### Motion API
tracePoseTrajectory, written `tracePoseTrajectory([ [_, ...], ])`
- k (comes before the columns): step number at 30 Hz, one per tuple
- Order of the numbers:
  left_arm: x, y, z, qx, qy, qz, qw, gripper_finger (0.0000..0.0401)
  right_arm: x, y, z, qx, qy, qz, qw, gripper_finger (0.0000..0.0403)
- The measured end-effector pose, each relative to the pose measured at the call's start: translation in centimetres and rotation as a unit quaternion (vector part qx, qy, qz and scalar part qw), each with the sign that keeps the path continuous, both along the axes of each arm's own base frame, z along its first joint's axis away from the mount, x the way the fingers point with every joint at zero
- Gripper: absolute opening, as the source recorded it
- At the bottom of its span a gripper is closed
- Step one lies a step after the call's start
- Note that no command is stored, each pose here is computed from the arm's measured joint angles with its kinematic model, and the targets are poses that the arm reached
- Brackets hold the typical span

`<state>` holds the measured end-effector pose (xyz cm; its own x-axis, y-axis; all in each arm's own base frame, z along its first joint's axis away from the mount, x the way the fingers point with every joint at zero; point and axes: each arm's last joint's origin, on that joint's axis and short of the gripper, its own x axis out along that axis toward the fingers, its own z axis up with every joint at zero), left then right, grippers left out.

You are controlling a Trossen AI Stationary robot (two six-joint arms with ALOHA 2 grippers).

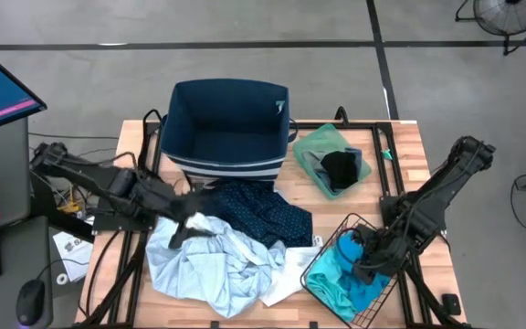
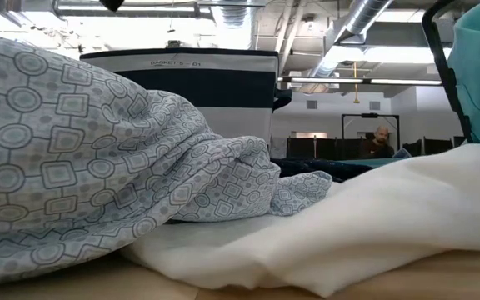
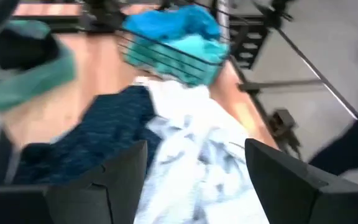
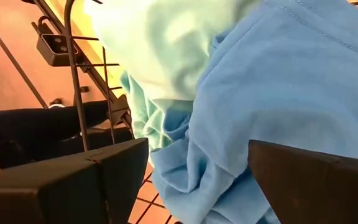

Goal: Pick & Place Cloths
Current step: Put the white patterned polo shirt into the blue laundry bin

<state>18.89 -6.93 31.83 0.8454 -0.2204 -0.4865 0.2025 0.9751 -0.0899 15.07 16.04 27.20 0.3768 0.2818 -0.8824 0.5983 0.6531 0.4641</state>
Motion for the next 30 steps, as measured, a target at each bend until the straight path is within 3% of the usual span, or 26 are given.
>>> tracePoseTrajectory([
  [9, 0.6, -3.3, -5.7, 0.035, 0.084, -0.063, 0.994, 0.0254, 0.1, 0.0, -0.1, -0.005, -0.003, -0.004, 1.000, 0.0270],
  [24, 3.2, -5.3, -13.4, 0.017, 0.052, -0.084, 0.995, 0.0254, 0.1, 0.1, 0.0, -0.006, -0.008, -0.001, 1.000, 0.0270],
  [30, 4.5, -5.9, -15.5, 0.016, 0.053, -0.082, 0.995, 0.0291, 0.1, 0.1, 0.0, -0.011, -0.012, 0.012, 1.000, 0.0270],
])
